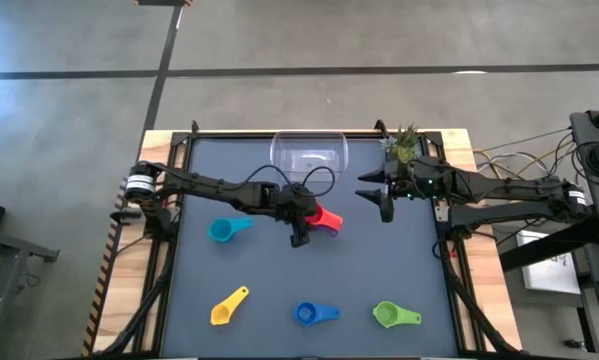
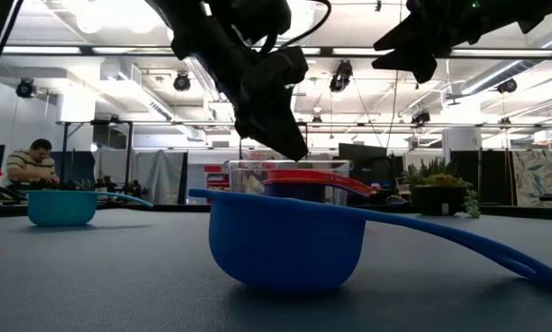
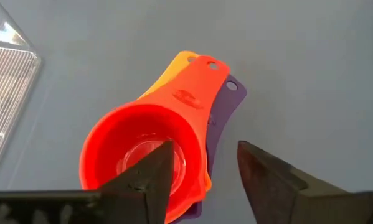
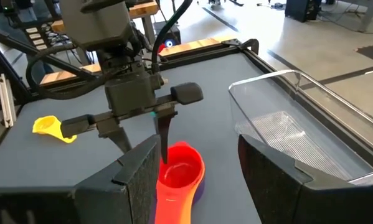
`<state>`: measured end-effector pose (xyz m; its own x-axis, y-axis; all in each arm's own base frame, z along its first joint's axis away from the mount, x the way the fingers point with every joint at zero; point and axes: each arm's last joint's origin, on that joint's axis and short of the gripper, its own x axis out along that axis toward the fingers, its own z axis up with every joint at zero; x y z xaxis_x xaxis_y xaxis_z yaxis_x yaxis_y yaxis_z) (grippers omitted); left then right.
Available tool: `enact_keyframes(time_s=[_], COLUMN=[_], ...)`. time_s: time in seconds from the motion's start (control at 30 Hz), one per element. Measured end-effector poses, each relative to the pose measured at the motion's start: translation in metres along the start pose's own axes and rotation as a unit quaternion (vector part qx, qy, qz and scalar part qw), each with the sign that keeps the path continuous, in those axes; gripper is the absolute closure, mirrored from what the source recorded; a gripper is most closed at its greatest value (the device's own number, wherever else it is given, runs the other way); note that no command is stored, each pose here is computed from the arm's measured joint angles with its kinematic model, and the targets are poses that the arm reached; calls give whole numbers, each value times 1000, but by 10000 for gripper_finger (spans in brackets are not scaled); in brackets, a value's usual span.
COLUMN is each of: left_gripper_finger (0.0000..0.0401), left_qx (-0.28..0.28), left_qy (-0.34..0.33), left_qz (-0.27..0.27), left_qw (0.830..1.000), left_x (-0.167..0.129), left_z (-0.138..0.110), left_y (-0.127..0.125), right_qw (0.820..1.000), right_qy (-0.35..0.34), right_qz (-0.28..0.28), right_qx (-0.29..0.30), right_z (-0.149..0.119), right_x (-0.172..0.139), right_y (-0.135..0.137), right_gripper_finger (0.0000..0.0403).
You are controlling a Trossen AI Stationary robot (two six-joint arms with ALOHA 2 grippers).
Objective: Nest measuring cups in basket
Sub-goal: Stack the green measuring cup on top of the red measuring cup
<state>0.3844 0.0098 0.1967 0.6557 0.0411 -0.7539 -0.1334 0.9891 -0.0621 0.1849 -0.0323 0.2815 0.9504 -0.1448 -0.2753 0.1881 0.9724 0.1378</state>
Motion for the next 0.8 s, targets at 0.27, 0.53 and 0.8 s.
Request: enact_keyframes(time_s=[0.27, 0.53, 0.8], left_gripper_finger=[228, 243, 244], left_qx=[7, 4, -38], left_qy=[-29, -140, -281], left_qz=[5, -6, -34], left_qw=[1000, 990, 958], left_x=[-28, -70, -95], left_z=[9, -6, -53], left_y=[2, 6, 11], right_qw=[1000, 998, 996], right_qy=[26, 58, 85], right_qz=[-3, -7, 7], right_qx=[5, 14, 4], right_z=[-5, -11, -18], right_x=[0, 0, 9], right_y=[-1, 0, 7], right_gripper_finger=[200, 200, 200])
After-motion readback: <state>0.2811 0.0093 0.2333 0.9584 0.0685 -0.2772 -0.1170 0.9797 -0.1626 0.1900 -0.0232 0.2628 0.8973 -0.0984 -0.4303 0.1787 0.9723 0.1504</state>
